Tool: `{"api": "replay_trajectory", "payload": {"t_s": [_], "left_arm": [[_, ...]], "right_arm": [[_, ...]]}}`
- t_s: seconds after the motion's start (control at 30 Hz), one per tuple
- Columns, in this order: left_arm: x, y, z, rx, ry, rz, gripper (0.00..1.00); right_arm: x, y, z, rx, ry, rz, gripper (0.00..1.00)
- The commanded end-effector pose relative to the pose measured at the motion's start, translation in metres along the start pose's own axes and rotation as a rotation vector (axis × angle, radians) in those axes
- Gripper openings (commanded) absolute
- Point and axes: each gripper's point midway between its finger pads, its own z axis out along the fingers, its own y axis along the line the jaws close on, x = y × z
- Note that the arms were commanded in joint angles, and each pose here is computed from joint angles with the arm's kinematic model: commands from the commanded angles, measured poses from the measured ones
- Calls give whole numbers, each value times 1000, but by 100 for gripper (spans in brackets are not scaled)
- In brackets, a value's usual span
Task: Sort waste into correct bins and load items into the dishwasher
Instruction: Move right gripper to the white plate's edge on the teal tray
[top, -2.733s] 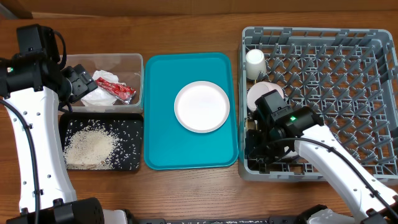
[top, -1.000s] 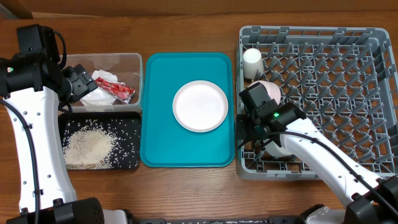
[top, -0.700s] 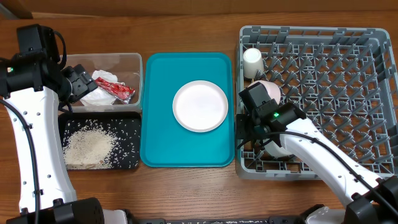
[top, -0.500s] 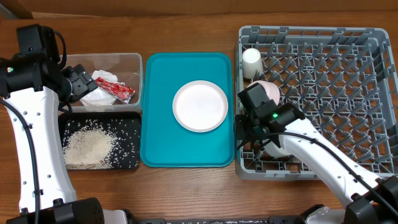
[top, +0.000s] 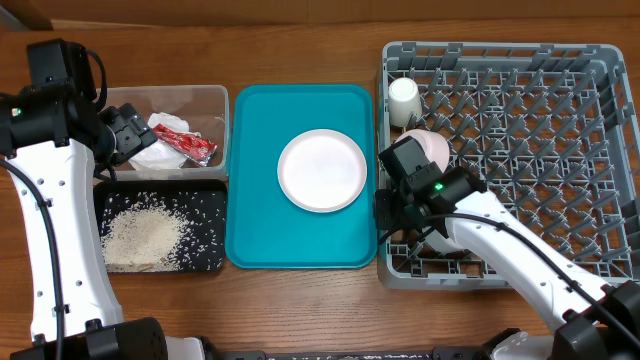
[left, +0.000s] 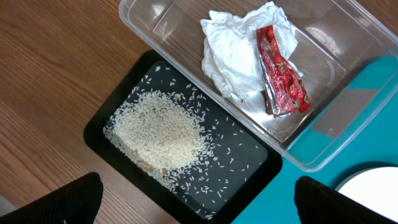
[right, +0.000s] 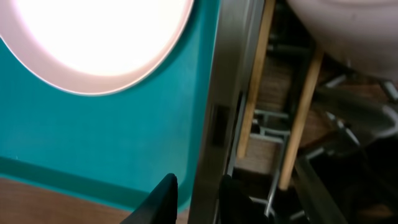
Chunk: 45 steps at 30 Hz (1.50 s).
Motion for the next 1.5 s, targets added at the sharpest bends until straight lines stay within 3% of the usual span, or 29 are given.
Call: {"api": "replay_trajectory", "payload": {"t_s": [0.0, 0.2, 0.37, 0.4, 0.5, 0.7, 0.97, 1.13, 1.47], "left_arm": [[-4, 1, -2, -2, -12, -6, 100], [-4, 1, -2, -2, -12, -6, 100], [-4, 1, -2, -2, -12, -6, 100], [-4, 1, -2, -2, -12, -6, 100], [-4, 1, -2, -2, -12, -6, 100], [-4, 1, -2, -2, -12, -6, 100], [-4, 1, -2, -2, -12, -6, 100], [-4, 1, -2, -2, -12, -6, 100], [-4, 1, -2, -2, -12, -6, 100]], "right_arm": [[-30, 18, -30, -41, -71, -58, 25], [-76, 47, -106, -86, -215, -114, 28], [-94, 82, -134, -188, -314, -160, 16], [-96, 88, -129, -197, -321, -170, 11], [-101, 101, -112, -211, -324, -194, 8], [-95, 124, -9, -172, -182, -241, 7], [-68, 138, 83, -125, -45, -294, 7], [-48, 148, 105, -141, 18, -321, 8], [-4, 191, 102, -243, 94, -415, 9]]}}
